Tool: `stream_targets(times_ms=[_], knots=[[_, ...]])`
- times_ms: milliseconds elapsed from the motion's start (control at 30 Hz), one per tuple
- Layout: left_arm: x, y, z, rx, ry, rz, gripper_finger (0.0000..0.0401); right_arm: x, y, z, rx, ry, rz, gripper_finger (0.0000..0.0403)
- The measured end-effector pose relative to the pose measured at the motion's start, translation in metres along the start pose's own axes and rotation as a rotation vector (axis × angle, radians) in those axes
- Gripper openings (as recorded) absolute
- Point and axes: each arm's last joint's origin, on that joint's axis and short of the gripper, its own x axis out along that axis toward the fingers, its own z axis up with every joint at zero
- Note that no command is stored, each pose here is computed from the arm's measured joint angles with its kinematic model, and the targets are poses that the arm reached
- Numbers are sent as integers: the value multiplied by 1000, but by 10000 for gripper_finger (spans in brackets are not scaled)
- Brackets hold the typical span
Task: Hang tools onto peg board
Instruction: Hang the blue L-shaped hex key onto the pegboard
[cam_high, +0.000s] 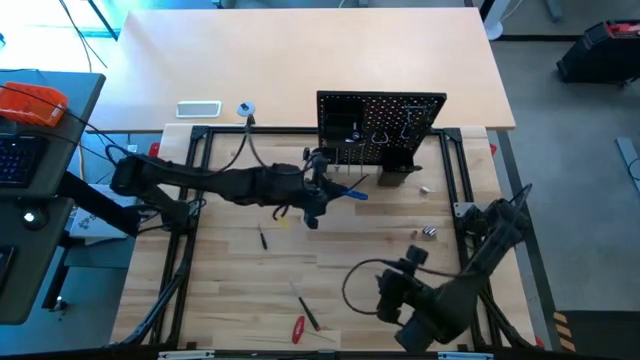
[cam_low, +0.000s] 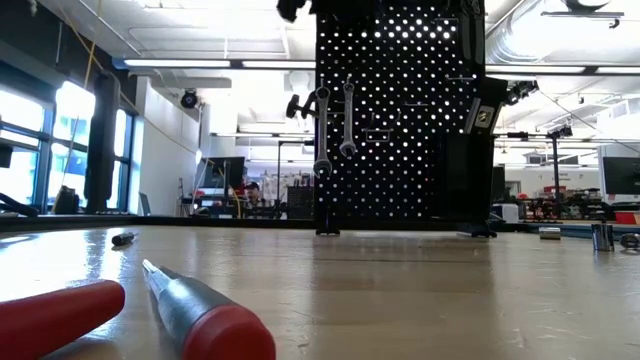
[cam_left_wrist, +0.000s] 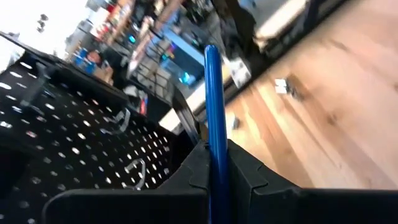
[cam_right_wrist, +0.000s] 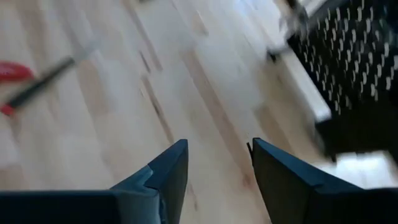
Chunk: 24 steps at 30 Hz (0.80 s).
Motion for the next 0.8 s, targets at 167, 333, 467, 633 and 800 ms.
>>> stream_targets(times_ms=[167,333,467,633,800], knots=[[-1,4,1,26,10,-67,12,18,0,-54,102,-28,-106,146],[-5,6,5,55,26,-130,12,23,-9,-68,168,-346,-126,142],[-8,8,6,63,32,-195,12,21,-25,-49,140,-508,-144,145],[-10,9,8,88,20,-224,12,14,-56,-25,81,-552,-194,152],[-10,8,8,107,18,-238,12,-8,-95,-12,107,-603,-177,178]])
